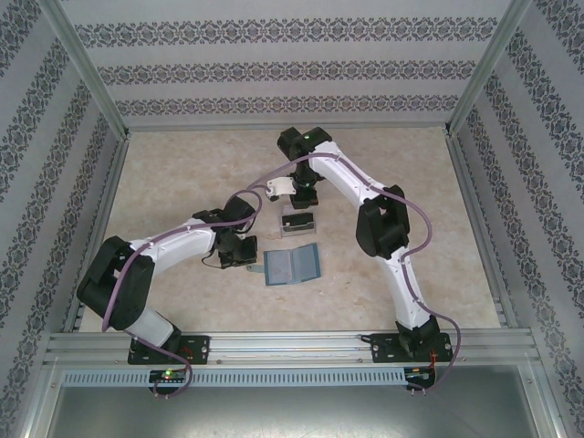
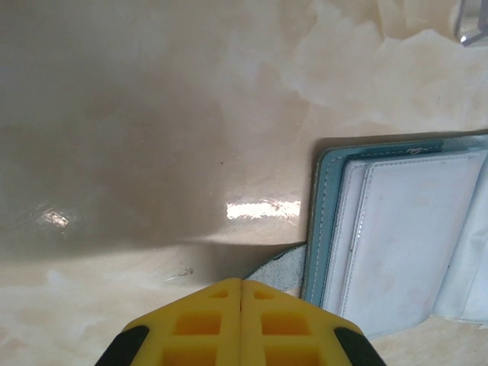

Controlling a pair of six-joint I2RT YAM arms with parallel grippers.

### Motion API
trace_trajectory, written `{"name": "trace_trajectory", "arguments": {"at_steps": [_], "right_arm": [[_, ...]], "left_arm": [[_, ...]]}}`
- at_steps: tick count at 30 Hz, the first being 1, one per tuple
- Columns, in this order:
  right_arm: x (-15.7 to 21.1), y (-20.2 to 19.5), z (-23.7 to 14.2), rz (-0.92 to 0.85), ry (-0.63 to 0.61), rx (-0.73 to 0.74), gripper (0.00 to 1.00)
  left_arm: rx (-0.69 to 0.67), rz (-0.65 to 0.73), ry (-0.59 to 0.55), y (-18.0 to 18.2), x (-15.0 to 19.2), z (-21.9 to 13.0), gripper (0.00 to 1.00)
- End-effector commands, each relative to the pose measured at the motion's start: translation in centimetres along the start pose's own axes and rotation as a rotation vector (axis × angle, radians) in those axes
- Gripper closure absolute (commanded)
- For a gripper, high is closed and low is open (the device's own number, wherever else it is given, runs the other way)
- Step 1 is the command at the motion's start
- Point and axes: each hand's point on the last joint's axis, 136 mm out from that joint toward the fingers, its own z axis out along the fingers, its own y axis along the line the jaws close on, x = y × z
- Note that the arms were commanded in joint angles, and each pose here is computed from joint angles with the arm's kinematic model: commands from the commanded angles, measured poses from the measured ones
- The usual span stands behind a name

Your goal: Take the credit cards out of the card holder

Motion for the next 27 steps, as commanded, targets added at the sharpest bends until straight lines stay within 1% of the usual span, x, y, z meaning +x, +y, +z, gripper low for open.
{"name": "trace_trajectory", "arguments": {"at_steps": [1, 10, 15, 18, 21, 27], "right_arm": [[0.7, 1.0, 0.0, 0.070, 0.007, -0.070, 1.00], [1.4, 1.7, 0.4, 0.157, 0.021, -0.136, 1.00], [1.6, 1.5, 0.8, 0.172, 0.031, -0.131, 1.00], [1.6, 1.1, 0.9, 0.169, 0.033, -0.119, 0.91], [1.5, 0.5, 0.4, 0.163, 0.037, -0.082, 0.85], [1.5, -0.7, -1.1, 0.159, 0.036, -0.002, 0.81]], "left_arm": [[0.007, 0.012, -0.008, 0.0, -0.4, -0.7, 0.99], [0.015, 0.011, -0.002, 0.2, -0.4, -0.5, 0.99], [0.013, 0.009, -0.001, 0.3, -0.3, -0.6, 0.99], [0.015, 0.007, -0.001, 0.3, -0.3, -0.7, 0.99], [0.014, 0.008, -0.006, 0.3, -0.3, -0.8, 0.99], [0.020, 0.004, -0.009, 0.2, -0.4, -0.9, 0.99]]}}
